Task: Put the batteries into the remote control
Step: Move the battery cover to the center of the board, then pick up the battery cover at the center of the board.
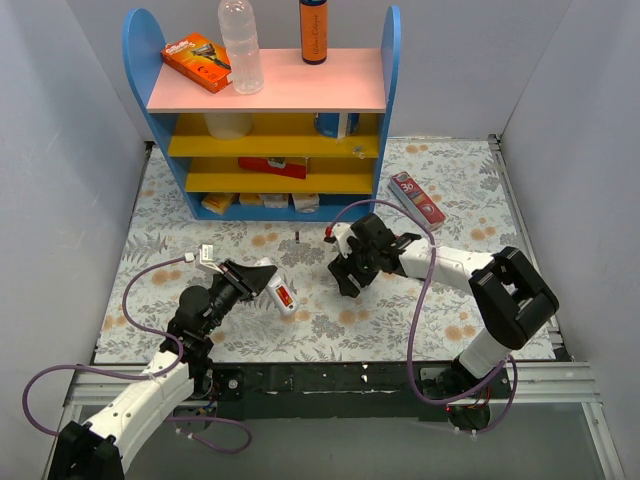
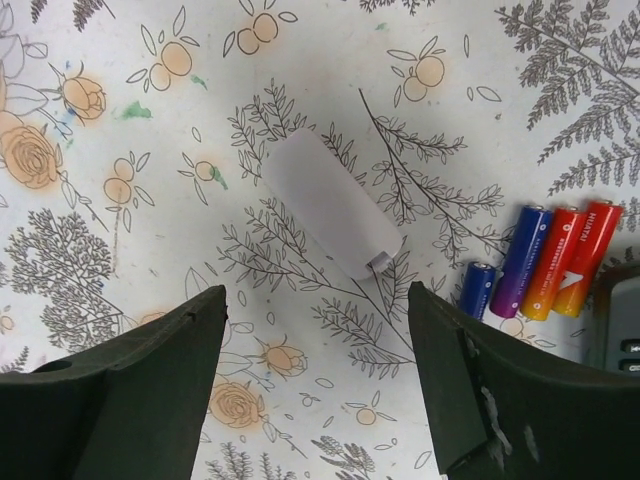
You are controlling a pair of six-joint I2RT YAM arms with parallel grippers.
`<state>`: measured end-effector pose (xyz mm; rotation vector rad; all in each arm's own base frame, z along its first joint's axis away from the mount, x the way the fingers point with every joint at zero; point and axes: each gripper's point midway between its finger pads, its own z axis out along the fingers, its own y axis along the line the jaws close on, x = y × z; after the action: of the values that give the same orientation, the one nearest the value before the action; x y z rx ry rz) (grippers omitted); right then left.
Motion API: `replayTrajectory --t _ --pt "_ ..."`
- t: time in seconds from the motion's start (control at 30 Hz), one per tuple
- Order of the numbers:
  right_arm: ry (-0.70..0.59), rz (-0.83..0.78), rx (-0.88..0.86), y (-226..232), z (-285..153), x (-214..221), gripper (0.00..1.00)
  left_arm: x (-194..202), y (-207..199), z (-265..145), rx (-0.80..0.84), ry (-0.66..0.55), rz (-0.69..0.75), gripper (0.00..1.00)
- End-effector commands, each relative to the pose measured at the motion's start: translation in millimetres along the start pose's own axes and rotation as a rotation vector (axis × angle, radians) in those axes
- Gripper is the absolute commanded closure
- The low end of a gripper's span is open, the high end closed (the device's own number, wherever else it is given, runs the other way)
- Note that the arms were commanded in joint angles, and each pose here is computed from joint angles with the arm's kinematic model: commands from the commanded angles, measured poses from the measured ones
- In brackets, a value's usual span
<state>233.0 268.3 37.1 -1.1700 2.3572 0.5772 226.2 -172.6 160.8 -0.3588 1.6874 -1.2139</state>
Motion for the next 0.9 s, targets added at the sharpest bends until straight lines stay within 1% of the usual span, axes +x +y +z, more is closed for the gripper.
replayTrajectory --t 0.0,0.13,0.3,0.53,0.67,0.77,0.83,0.87 --pt "-0.034 -0.147 0.004 -6 -1 -15 0.21 2 1 0 0.004 0.001 -0.002 1.0" --pt "-0.057 -0.206 -0.026 -4 3 -30 0.21 2 1 0 0.005 0.004 -0.002 1.0" --pt "-0.054 -0.247 -0.068 -1 11 -34 0.21 1 0 0 0.004 0.0 -0.001 1.0" --pt "0.02 -0.232 -0.104 3 18 -16 0.24 2 1 0 0.004 0.003 -0.002 1.0" --pt "0.049 -0.232 -0.125 13 14 -5 0.28 2 1 0 0.006 0.003 -0.004 1.0" --pt "0.059 -0.241 -0.134 22 14 2 0.29 2 0 0 0.009 0.002 -0.009 1.0" --pt "0.068 -0.243 -0.119 26 14 7 0.31 3 -1 0 0.011 0.006 -0.012 1.0" --pt "0.07 -0.245 -0.111 26 14 7 0.35 2 0 0 0.01 0.004 -0.011 1.0"
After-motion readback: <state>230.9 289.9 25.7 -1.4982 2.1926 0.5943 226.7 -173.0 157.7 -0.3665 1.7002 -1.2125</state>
